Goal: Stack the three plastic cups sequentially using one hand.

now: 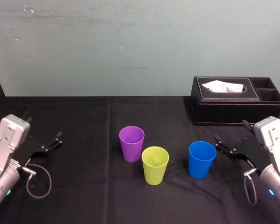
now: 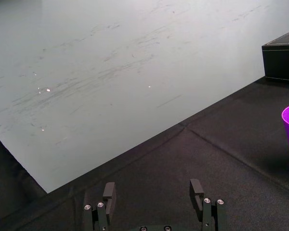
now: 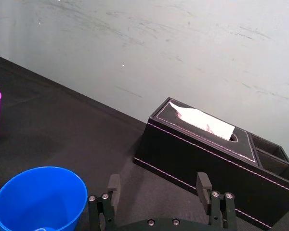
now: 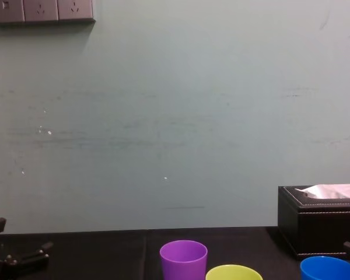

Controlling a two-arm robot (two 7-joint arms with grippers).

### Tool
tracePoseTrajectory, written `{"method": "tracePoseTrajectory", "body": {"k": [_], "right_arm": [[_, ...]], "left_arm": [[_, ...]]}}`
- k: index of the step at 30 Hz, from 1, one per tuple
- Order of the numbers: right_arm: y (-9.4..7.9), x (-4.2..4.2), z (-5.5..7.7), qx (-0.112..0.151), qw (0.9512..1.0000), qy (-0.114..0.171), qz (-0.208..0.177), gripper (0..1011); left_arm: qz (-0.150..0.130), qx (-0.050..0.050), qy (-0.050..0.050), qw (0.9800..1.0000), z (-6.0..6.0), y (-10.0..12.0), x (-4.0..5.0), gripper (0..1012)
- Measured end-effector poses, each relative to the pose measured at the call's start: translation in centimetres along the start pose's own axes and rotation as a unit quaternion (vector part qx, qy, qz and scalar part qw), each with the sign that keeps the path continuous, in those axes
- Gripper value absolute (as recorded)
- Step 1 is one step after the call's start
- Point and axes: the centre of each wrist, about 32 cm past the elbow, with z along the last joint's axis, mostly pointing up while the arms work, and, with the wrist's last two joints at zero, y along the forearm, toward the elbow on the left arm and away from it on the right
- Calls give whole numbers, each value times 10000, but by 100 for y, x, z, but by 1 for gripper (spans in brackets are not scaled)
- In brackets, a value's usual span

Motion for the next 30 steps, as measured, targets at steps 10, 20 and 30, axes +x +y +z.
{"method": "tracePoseTrajectory", "body": {"k": [10,20,30], "right_arm": [[0,0,0,0,10000,0,0,1000],[0,0,0,0,10000,0,0,1000],[0,0,0,0,10000,0,0,1000]], "left_arm": [[0,0,0,10000,0,0,0,1000],[0,0,0,10000,0,0,0,1000],[0,0,0,10000,0,0,0,1000]]}}
